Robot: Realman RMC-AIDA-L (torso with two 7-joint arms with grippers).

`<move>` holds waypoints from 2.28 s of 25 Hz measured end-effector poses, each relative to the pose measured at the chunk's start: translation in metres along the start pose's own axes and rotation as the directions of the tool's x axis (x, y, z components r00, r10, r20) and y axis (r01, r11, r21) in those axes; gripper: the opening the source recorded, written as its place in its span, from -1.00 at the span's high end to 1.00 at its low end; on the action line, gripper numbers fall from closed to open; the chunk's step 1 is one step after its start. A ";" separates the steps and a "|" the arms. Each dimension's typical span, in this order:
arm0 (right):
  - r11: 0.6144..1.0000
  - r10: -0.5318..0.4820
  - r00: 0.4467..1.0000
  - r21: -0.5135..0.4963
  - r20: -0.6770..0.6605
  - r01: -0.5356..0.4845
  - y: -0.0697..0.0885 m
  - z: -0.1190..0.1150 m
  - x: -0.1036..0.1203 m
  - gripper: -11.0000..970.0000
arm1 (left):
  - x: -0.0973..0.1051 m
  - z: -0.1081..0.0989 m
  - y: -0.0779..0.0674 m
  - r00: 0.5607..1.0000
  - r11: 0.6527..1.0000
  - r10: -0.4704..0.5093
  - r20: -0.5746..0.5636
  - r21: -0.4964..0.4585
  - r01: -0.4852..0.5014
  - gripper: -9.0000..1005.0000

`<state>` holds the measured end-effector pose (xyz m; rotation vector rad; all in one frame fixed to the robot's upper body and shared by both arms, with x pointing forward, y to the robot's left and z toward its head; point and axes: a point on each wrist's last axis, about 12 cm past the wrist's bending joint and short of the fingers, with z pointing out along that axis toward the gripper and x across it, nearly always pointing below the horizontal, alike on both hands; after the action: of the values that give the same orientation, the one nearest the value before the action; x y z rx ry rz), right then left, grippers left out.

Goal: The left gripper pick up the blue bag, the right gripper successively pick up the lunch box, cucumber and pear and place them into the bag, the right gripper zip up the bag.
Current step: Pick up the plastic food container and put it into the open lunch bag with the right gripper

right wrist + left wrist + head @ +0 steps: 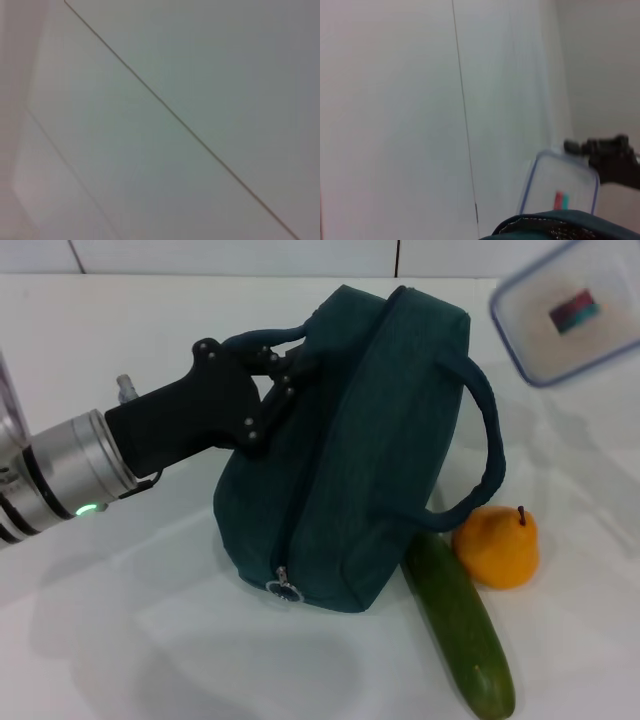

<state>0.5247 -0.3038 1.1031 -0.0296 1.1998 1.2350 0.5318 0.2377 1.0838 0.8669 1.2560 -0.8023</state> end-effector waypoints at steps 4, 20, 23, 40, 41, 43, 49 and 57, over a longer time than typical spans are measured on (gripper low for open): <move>0.998 0.019 1.000 -0.066 0.010 -0.018 0.002 0.019 -0.010 0.73 | 0.000 0.003 0.000 1.000 1.000 0.009 -0.001 0.009 -0.009 0.89; 0.952 0.054 0.996 -0.296 -0.076 -0.074 0.021 0.150 -0.025 0.70 | 0.004 0.024 -0.003 1.000 0.998 0.004 -0.027 0.057 -0.003 0.89; 0.950 0.045 0.988 -0.301 -0.145 -0.087 0.024 0.163 -0.015 0.69 | 0.003 0.024 -0.003 1.000 0.998 0.006 -0.026 0.059 -0.004 0.89; 0.970 0.027 0.966 -0.226 -0.257 -0.087 0.016 0.112 0.009 0.65 | 0.002 0.028 0.004 0.999 0.999 0.030 -0.029 0.018 -0.029 0.89; 0.971 0.022 0.965 -0.225 -0.262 -0.083 0.016 0.107 0.009 0.65 | 0.002 0.028 0.005 0.999 0.999 0.031 -0.029 0.015 -0.031 0.89; 0.972 0.012 0.964 -0.225 -0.267 -0.074 0.016 0.097 0.010 0.65 | 0.002 0.028 0.005 0.999 0.999 0.032 -0.028 0.012 -0.032 0.89; 0.979 -0.020 0.967 -0.200 -0.253 -0.033 0.014 0.071 0.012 0.63 | 0.003 0.031 0.006 0.999 1.000 0.030 -0.032 0.008 -0.030 0.89; 0.982 -0.005 0.971 -0.187 -0.240 -0.042 0.016 0.045 0.012 0.62 | 0.003 0.033 0.008 0.999 1.000 0.027 -0.031 0.004 -0.026 0.89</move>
<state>0.5423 -0.2623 1.1237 -0.3183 1.2864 1.3885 0.5537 0.2118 1.0854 0.9001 1.2685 -0.7726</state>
